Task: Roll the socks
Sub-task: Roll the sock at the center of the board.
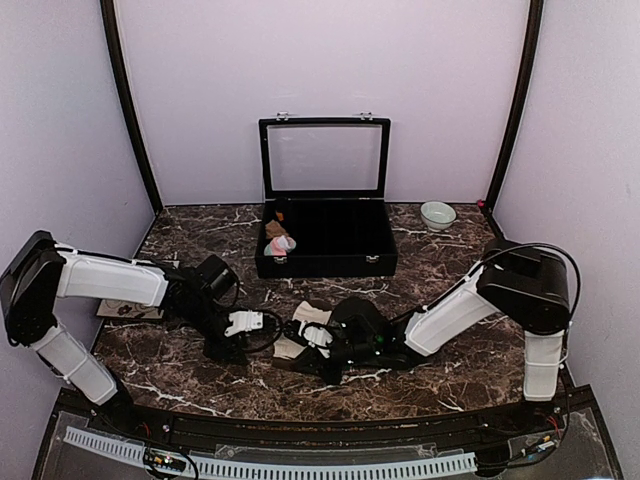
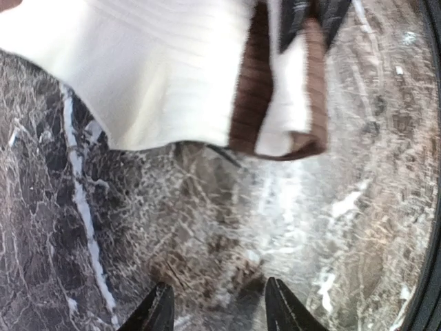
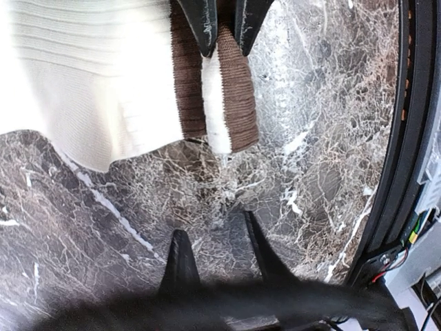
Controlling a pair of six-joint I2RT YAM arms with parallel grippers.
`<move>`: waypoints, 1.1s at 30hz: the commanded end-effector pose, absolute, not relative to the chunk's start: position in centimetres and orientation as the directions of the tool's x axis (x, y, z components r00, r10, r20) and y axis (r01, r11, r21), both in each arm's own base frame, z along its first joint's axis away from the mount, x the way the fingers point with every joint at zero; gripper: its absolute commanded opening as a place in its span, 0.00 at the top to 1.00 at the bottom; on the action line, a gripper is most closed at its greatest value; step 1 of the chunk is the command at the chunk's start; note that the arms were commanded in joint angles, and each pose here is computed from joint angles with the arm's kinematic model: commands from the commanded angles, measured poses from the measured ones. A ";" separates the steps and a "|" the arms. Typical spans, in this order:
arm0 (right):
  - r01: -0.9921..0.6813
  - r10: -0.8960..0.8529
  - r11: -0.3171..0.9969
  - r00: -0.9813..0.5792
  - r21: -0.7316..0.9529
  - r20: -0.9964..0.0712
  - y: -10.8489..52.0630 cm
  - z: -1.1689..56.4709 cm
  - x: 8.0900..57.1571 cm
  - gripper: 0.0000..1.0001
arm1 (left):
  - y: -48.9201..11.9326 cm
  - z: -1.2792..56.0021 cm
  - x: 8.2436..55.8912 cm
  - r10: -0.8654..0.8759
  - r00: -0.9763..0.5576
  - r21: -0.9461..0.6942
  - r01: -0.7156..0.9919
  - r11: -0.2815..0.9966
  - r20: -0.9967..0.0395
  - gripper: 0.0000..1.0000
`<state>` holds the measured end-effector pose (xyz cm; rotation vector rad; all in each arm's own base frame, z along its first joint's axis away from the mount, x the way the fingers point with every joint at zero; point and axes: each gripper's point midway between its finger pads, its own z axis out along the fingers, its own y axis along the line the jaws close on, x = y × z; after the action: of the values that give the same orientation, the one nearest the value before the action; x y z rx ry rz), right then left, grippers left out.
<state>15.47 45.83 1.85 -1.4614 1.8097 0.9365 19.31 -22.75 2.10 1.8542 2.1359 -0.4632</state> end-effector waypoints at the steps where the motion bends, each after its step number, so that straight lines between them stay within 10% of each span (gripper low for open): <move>1: -0.904 -0.736 0.294 -0.422 0.310 -0.529 39.1 -6.8 13.3 1.00 | -23.9 5.1 18.2 0.866 -0.055 -0.045 0.998 0.037 -0.497 0.53; 13: -0.785 -0.748 0.452 -0.592 0.425 -0.298 35.6 -10.4 12.6 1.00 | -30.4 6.5 16.6 0.831 0.252 0.101 0.967 -0.233 -0.496 0.65; 33: -0.613 -0.696 0.538 -0.710 0.578 -0.105 35.1 -12.3 11.5 1.00 | -30.1 3.3 17.4 0.855 0.305 0.199 0.950 -0.241 -0.419 0.65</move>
<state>16.25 46.00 0.62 -1.2993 2.1444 1.3850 16.68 -30.40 4.49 2.1558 1.6351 -0.3954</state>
